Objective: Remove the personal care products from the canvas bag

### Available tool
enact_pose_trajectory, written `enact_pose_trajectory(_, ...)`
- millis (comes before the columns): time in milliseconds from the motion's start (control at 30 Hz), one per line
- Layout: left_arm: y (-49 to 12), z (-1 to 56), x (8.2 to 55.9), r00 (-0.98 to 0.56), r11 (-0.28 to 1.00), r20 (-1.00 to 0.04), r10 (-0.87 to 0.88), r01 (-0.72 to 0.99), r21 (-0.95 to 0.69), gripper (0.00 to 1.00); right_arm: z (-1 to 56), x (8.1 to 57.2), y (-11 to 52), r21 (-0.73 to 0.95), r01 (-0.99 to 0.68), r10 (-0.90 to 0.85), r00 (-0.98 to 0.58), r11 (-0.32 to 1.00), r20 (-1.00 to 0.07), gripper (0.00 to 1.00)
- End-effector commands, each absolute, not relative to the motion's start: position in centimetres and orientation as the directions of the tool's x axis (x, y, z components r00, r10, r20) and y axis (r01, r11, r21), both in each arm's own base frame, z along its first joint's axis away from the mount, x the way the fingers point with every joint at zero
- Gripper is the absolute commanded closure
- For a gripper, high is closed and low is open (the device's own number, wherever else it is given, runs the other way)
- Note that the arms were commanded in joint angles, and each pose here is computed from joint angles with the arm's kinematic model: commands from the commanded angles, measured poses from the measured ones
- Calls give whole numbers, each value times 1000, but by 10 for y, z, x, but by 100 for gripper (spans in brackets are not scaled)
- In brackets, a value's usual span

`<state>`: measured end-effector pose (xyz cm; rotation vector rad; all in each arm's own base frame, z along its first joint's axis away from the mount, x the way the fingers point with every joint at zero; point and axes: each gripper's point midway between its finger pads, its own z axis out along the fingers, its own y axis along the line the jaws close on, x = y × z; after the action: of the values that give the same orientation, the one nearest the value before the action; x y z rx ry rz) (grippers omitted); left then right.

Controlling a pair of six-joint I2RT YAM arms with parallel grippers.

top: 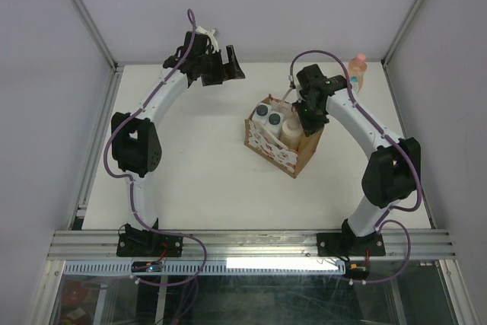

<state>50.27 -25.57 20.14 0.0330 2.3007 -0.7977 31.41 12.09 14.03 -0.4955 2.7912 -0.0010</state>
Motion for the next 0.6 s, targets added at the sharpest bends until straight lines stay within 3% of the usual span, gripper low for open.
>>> enact_pose_trajectory(0,-255,241,503,-707,777,-673,-216,293,-557,1,171,324,130,-23,-330,-312,-867,944,-389,100)
enact_pose_trajectory(233,-255,240,502,-711,778,-670,-214,290,-557,1,224,324,143,196,-269,-134,-847,943,-515,100)
enact_pose_trajectory(367,-255,237,502,-714,778,-667,-213,288,-558,1,250,326,134,338,-194,18,-845,921,-535,100)
enact_pose_trajectory(567,-255,235,504,-716,779,-664,-215,284,-559,1,287,321,120,421,-162,121,-814,893,-569,100)
